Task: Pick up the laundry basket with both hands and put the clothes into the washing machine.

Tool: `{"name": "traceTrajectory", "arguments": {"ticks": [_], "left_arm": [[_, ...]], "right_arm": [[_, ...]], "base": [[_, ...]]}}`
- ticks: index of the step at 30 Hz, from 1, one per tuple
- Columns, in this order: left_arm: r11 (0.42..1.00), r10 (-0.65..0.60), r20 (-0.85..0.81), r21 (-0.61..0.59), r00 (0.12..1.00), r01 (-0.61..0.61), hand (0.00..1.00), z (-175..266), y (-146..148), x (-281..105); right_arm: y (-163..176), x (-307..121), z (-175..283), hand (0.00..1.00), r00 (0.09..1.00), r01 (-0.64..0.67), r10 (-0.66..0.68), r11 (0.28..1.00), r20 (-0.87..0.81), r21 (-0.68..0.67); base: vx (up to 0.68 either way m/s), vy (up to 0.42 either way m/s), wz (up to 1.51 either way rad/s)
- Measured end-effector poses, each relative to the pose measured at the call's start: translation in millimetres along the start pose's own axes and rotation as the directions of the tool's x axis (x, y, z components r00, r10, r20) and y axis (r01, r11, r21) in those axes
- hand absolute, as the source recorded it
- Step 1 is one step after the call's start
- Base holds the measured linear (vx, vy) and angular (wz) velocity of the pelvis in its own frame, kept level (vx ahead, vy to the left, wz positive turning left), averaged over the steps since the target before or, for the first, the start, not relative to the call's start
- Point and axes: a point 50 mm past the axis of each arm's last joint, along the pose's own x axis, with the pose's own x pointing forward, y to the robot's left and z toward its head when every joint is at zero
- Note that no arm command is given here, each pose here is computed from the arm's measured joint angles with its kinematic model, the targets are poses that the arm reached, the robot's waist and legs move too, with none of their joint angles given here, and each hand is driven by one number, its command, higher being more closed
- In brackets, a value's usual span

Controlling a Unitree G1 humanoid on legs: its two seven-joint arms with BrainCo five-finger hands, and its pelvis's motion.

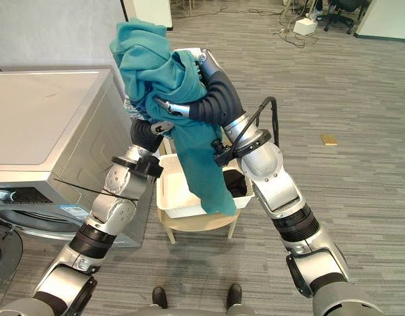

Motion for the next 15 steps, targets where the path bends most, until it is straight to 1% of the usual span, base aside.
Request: {"name": "traceTrajectory", "arguments": {"ticks": [1, 2, 11, 15], "left_arm": [[1.000, 0.000, 0.002, -0.004, 1.000, 0.000, 0.00, 0, 0, 1], [1.000, -0.002, 0.006, -0.003, 1.000, 0.002, 1.00, 1, -1, 2], [0.997, 0.049, 0.074, 0.064, 0.996, -0.054, 1.00, 9, -4, 9], [0.986, 0.078, 0.126, 0.138, 0.989, -0.095, 1.00, 18, 1, 10]], "right_arm": [[0, 0, 1, 1.00, 1.000, -0.001, 0.001, 1.000, 0.002, 0.000], [1, 0, 1, 1.00, 1.000, -0.002, 0.002, 1.000, 0.004, 0.001], [1, 1, 1, 1.00, 1.000, 0.004, -0.004, 1.000, 0.005, -0.006], [4, -1, -1, 1.00, 1.000, 0.007, -0.007, 1.000, 0.000, -0.002]], "base": [[0.00, 0.000, 0.00], [0.00, 0.000, 0.00], [0.02, 0.003, 0.00], [0.00, 0.000, 0.00]]}}
